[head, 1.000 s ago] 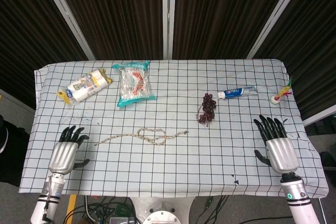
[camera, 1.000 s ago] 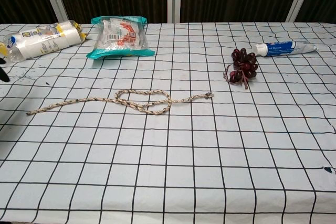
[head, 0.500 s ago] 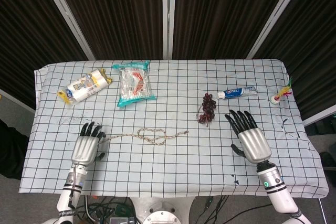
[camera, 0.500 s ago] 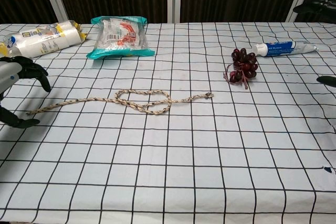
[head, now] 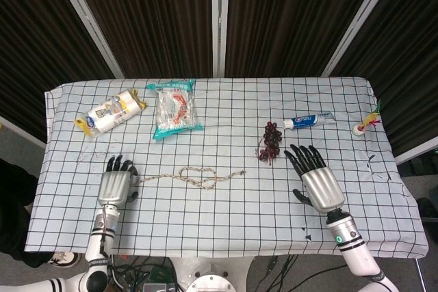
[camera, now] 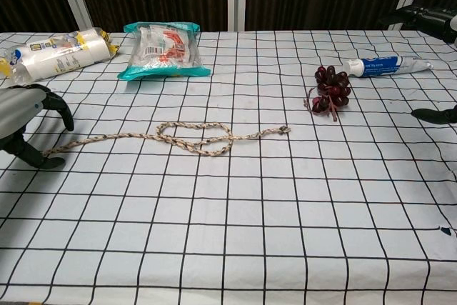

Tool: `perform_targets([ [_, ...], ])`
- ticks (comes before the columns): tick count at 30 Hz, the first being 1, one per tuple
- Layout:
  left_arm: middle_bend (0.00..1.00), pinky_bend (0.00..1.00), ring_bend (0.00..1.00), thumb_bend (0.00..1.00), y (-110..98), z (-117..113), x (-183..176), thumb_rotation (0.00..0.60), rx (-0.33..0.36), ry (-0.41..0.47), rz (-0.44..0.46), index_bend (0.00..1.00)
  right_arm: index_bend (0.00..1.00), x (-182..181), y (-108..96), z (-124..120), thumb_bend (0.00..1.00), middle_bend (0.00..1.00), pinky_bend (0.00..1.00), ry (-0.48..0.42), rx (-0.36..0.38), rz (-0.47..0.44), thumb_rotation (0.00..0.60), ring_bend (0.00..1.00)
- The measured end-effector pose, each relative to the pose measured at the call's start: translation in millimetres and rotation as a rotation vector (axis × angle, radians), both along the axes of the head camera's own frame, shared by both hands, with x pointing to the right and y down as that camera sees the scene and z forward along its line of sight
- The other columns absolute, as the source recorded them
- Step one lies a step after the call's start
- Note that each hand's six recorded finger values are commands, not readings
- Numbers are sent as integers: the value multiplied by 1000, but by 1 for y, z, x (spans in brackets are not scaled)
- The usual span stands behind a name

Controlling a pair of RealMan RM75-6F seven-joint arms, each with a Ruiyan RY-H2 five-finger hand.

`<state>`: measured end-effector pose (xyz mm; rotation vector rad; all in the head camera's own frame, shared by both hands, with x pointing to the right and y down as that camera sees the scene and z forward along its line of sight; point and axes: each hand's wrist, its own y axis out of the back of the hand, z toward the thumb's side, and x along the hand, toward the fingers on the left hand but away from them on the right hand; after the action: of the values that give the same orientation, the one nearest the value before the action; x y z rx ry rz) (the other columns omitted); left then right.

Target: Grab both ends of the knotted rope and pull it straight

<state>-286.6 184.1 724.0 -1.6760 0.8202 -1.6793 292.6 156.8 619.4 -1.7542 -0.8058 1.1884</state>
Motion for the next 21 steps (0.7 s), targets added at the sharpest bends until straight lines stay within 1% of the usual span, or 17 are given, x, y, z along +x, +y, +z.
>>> perform_targets([
  [11, 213, 59, 0, 300, -7, 9, 3, 600, -22, -29, -14, 465, 0, 7, -3, 2, 154, 0, 0, -3, -2, 15, 600, 0],
  [21, 224, 59, 0, 312, -5, 12, 0, 600, -33, -44, -19, 490, 0, 6, -3, 5, 155, 0, 0, -3, -9, 13, 600, 0],
])
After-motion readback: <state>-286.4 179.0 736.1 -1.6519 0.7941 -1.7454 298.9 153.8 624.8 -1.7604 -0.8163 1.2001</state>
